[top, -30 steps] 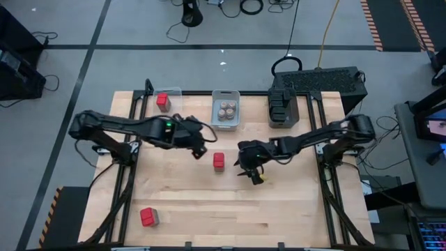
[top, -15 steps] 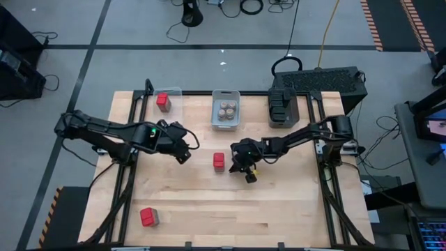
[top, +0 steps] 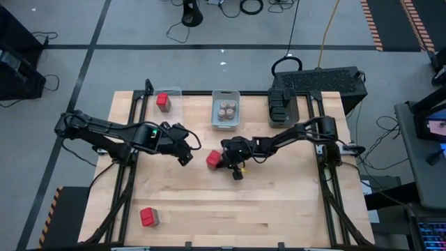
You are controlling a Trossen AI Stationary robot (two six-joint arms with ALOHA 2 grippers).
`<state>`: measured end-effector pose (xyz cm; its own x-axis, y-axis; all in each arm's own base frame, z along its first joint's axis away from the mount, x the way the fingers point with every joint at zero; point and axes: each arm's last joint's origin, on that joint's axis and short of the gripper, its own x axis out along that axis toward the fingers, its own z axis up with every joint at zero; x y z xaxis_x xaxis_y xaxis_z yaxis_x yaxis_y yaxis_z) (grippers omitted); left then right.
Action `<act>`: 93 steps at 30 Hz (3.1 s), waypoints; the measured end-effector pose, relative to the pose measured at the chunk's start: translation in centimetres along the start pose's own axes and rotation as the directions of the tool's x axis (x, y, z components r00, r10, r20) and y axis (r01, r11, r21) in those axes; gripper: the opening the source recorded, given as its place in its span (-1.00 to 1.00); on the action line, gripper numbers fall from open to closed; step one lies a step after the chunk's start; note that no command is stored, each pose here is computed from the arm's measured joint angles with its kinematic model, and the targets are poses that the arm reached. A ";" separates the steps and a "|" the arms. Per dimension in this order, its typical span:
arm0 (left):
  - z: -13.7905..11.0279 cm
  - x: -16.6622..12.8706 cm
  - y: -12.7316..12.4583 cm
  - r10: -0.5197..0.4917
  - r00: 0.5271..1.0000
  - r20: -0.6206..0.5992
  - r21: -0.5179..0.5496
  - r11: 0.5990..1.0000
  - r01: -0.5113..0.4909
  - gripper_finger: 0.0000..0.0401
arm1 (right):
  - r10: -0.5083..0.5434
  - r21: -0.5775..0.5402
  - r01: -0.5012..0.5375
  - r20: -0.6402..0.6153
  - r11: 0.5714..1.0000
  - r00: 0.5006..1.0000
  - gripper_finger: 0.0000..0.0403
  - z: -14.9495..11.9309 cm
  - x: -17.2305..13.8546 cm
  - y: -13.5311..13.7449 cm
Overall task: Sort spices by type
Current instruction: Adjust the right red seasoning can, then put the right red seasoning can into the transparent bin
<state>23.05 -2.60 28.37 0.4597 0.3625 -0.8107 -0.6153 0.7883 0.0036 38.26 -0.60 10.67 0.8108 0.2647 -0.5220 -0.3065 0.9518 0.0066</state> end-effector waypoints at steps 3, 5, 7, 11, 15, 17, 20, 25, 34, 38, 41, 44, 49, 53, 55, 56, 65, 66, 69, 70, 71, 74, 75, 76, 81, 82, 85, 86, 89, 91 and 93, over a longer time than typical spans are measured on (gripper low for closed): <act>0.1 0.0 -0.1 -0.012 1.000 0.007 -0.006 1.000 0.012 0.52 | -0.011 0.016 0.011 0.011 1.000 1.000 -1.00 0.6 1.2 -0.5; 0.0 0.0 -0.1 -0.012 1.000 0.003 -0.001 1.000 0.012 0.52 | -0.024 0.029 0.023 0.009 0.999 1.000 -1.00 0.7 2.1 -0.8; 0.0 -0.1 -0.2 -0.015 1.000 0.002 0.001 1.000 0.015 0.52 | -0.040 0.045 0.039 0.007 0.998 0.999 -1.00 0.7 3.0 -1.2; -0.1 -0.1 -0.3 -0.022 1.000 -0.002 0.008 1.000 0.022 0.52 | -0.033 0.065 0.034 -0.017 0.997 0.999 -1.00 0.4 4.7 -1.7; -0.2 -0.1 -0.3 -0.029 1.000 -0.009 0.006 1.000 0.029 0.52 | -0.033 0.068 0.035 -0.025 0.997 0.999 -1.00 0.8 5.4 -1.7; -0.2 -0.1 -0.3 -0.029 1.000 -0.010 -0.001 1.000 0.029 0.52 | -0.047 0.058 0.049 -0.041 0.997 0.998 -1.00 1.1 5.2 -1.4; -0.1 -0.1 -0.3 -0.026 1.000 -0.010 -0.067 0.997 0.026 0.52 | -0.074 0.027 0.077 -0.105 0.997 0.992 -1.00 2.0 4.1 -0.7; 0.3 0.2 -0.5 -0.050 0.999 0.010 -0.211 0.976 0.051 0.52 | -0.045 -0.022 0.041 -0.191 0.999 0.981 -1.00 4.2 1.3 0.5; 0.3 3.2 -2.4 -0.080 0.994 -0.078 -0.247 0.967 0.058 0.52 | -0.053 -0.046 0.046 -0.171 0.998 0.984 -1.00 6.0 -5.0 2.1; 0.4 4.8 -2.8 -0.070 0.990 -0.122 -0.253 0.967 0.037 0.52 | -0.106 -0.031 0.103 -0.114 0.994 0.988 -1.00 5.6 -7.5 2.7; 0.4 5.7 -2.8 -0.056 0.988 -0.146 -0.270 0.963 0.015 0.52 | -0.144 -0.023 0.143 -0.082 0.989 0.986 -1.00 5.3 -8.8 2.9; 0.5 6.6 -2.8 -0.044 0.986 -0.164 -0.286 0.958 -0.004 0.52 | -0.152 -0.015 0.152 -0.051 0.988 0.987 -1.00 5.5 -9.6 3.1; 0.9 7.5 -3.3 -0.103 0.983 -0.155 -0.310 0.949 0.051 0.52 | -0.151 -0.015 0.150 -0.038 0.988 0.988 -1.00 5.6 -9.8 3.2; 0.9 7.6 -3.4 -0.103 0.982 -0.157 -0.301 0.952 0.052 0.52 | -0.151 -0.015 0.150 -0.040 0.989 0.988 -1.00 5.6 -9.8 3.2; 0.9 7.6 -3.4 -0.103 0.983 -0.154 -0.288 0.956 0.055 0.52 | -0.150 -0.015 0.150 -0.045 0.989 0.988 -1.00 5.5 -9.8 3.2; 0.9 7.6 -3.4 -0.101 0.983 -0.154 -0.285 0.957 0.053 0.52 | -0.150 -0.015 0.150 -0.043 0.989 0.988 -1.00 5.5 -9.8 3.2; 0.6 9.0 -3.9 -0.075 0.982 -0.173 -0.246 0.969 0.031 0.52 | -0.151 -0.017 0.150 -0.042 0.989 0.988 -1.00 5.6 -9.8 3.2; 0.5 9.3 -3.9 -0.069 0.981 -0.182 -0.240 0.970 0.024 0.52 | -0.151 -0.017 0.150 -0.041 0.989 0.988 -1.00 5.6 -9.8 3.2; 0.2 10.0 -4.1 -0.055 0.979 -0.198 -0.213 0.977 0.012 0.52 | -0.150 -0.017 0.150 -0.037 0.989 0.988 -1.00 5.6 -9.8 3.2; 0.2 10.1 -4.2 -0.054 0.979 -0.199 -0.213 0.977 0.011 0.52 | -0.150 -0.018 0.150 -0.037 0.989 0.988 -1.00 5.6 -9.8 3.2; 0.2 10.3 -4.2 -0.051 0.978 -0.201 -0.210 0.978 0.008 0.52 | -0.150 -0.018 0.150 -0.036 0.989 0.988 -1.00 5.6 -9.8 3.2; 0.1 10.5 -4.3 -0.048 0.978 -0.205 -0.205 0.979 0.005 0.52 | -0.150 -0.019 0.149 -0.036 0.989 0.988 -1.00 5.6 -9.8 3.2; 0.1 10.6 -4.3 -0.049 0.978 -0.204 -0.205 0.979 0.006 0.52 | -0.150 -0.019 0.149 -0.036 0.989 0.988 -1.00 5.6 -9.8 3.2; 0.1 10.6 -4.3 -0.048 0.977 -0.206 -0.204 0.979 0.005 0.52 | -0.150 -0.019 0.149 -0.036 0.989 0.988 -1.00 5.6 -9.8 3.2; 0.1 11.1 -4.3 -0.042 0.977 -0.209 -0.184 0.983 0.003 0.52 | -0.149 -0.018 0.148 -0.036 0.989 0.988 -1.00 5.6 -9.8 3.2; 0.2 11.2 -4.2 -0.039 0.977 -0.212 -0.183 0.983 -0.001 0.52 | -0.148 -0.019 0.148 -0.036 0.989 0.988 -1.00 5.6 -9.8 3.2; 0.3 11.3 -4.1 -0.037 0.977 -0.211 -0.190 0.982 -0.004 0.52 | -0.148 -0.018 0.148 -0.036 0.989 0.988 -1.00 5.6 -9.8 3.2; 0.3 11.4 -4.0 -0.034 0.976 -0.213 -0.190 0.982 -0.007 0.52 | -0.148 -0.018 0.148 -0.036 0.989 0.988 -1.00 5.6 -9.8 3.2; 0.4 11.5 -3.9 -0.034 0.977 -0.212 -0.197 0.980 -0.009 0.52 | -0.148 -0.018 0.147 -0.036 0.989 0.988 -1.00 5.6 -9.8 3.2; 0.4 11.5 -3.9 -0.034 0.976 -0.214 -0.198 0.980 -0.010 0.52 | -0.148 -0.018 0.147 -0.036 0.989 0.988 -1.00 5.6 -9.8 3.2; 0.5 11.5 -3.8 -0.036 0.976 -0.216 -0.201 0.979 -0.009 0.52 | -0.148 -0.018 0.147 -0.036 0.989 0.988 -1.00 5.6 -9.8 3.2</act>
<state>30.98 -1.17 19.29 0.3318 0.2179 -0.9178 -0.7357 0.6688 -0.1072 32.13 0.70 20.59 0.8286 0.1152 -0.5479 -0.1928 0.9775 -0.0861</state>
